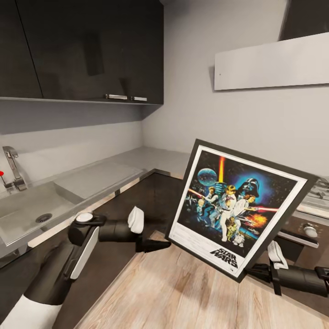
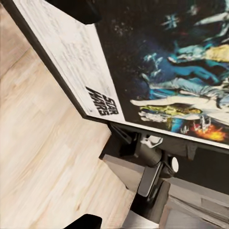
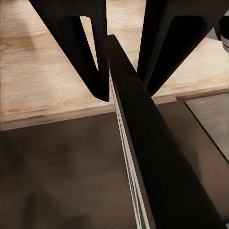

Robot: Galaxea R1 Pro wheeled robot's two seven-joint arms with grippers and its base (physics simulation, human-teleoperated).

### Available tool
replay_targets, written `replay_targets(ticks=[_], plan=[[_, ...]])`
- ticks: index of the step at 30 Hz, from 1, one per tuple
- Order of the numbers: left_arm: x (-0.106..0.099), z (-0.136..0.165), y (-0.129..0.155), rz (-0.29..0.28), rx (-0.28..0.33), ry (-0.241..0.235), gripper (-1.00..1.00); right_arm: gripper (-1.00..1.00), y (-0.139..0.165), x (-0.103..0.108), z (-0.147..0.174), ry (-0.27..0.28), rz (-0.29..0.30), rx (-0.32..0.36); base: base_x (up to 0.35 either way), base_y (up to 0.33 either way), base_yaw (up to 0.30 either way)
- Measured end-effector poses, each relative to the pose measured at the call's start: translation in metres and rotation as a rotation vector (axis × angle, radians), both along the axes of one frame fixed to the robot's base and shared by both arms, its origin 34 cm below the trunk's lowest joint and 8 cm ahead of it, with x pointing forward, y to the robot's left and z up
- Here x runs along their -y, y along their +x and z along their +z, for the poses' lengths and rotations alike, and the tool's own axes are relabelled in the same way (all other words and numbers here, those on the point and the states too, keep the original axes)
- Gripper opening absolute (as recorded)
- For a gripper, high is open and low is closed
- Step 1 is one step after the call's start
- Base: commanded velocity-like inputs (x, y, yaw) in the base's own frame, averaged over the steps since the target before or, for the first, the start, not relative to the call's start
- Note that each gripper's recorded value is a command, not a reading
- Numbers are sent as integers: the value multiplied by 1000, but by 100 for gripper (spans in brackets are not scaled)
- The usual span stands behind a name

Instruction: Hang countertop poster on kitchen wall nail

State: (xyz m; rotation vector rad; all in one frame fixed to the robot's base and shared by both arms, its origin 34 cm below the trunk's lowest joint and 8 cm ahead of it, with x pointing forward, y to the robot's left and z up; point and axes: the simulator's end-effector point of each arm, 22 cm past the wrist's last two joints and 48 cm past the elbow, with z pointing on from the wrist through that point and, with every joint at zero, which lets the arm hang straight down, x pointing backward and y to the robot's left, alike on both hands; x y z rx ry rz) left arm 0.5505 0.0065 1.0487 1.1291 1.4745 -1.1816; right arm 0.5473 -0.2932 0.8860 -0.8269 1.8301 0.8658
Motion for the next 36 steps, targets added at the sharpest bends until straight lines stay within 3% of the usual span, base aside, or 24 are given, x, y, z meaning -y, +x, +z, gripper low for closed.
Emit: replay_targets(ticks=[5,12,16,21,26,29,31,36], plan=[[0,-33,-16,3,-8,-18,100,-100,3,0,4,20,-15,-35,0,0,0],[-11,-101,-5,232,-40,1,100,-100,10,-1,13,48,-32,-72,0,0,0],[-16,-134,-17,301,-62,1,100,-100,10,0,16,58,-43,-100,0,0,0],[-21,-173,-44,326,-111,0,100,-100,10,-1,18,63,-46,-109,0,0,0],[-63,-234,-40,455,-160,-7,100,-100,11,-3,24,54,-39,-89,0,0,0],[-87,-267,-39,553,-256,-104,100,-100,11,-4,26,52,-38,-82,0,0,0],[-94,-281,-41,585,-274,-122,100,-100,11,-4,26,52,-38,-81,0,0,0],[-113,-326,-56,655,-323,-109,100,-100,11,-4,26,51,-38,-81,0,0,58]])
